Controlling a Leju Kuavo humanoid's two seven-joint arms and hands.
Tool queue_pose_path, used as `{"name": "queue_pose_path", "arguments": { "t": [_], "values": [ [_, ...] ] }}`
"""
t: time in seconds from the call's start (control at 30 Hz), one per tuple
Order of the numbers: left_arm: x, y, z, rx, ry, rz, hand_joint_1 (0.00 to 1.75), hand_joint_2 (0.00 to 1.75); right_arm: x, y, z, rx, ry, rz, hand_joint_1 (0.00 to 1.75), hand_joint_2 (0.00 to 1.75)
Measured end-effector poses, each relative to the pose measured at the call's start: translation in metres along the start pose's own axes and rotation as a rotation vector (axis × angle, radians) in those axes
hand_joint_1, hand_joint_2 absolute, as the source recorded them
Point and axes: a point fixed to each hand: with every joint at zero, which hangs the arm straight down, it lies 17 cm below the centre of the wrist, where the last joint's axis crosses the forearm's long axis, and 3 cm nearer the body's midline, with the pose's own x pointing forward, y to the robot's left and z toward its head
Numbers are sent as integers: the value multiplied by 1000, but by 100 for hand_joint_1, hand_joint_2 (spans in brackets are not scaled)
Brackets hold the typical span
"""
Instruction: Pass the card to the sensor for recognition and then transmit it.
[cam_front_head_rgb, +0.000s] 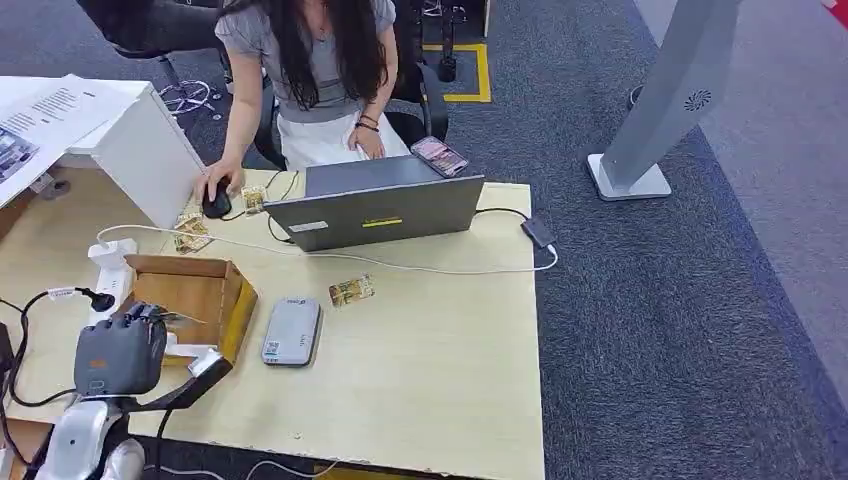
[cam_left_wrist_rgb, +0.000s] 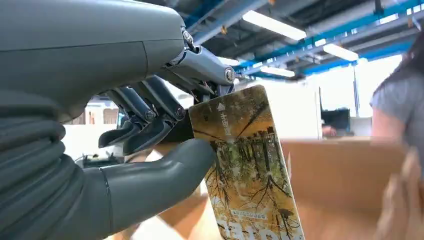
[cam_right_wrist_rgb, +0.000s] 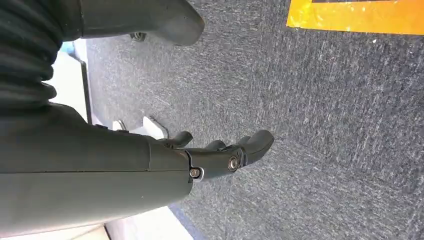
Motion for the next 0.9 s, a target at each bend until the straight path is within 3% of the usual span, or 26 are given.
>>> {"name": "queue_pose_path", "arguments": {
  "t": [0.27,0.6,0.9],
  "values": [
    [28,47,-49,127,-31,51,175,175,2,-1,0,1,-6,9,0,175],
    [51,166,-152,424,-81,18,175,175,10,-4,0,-5,-33,50,0,175],
    [40,203,-194,511,-72,-74,175,175,12,-4,1,2,-42,89,0,175]
  ]
}}
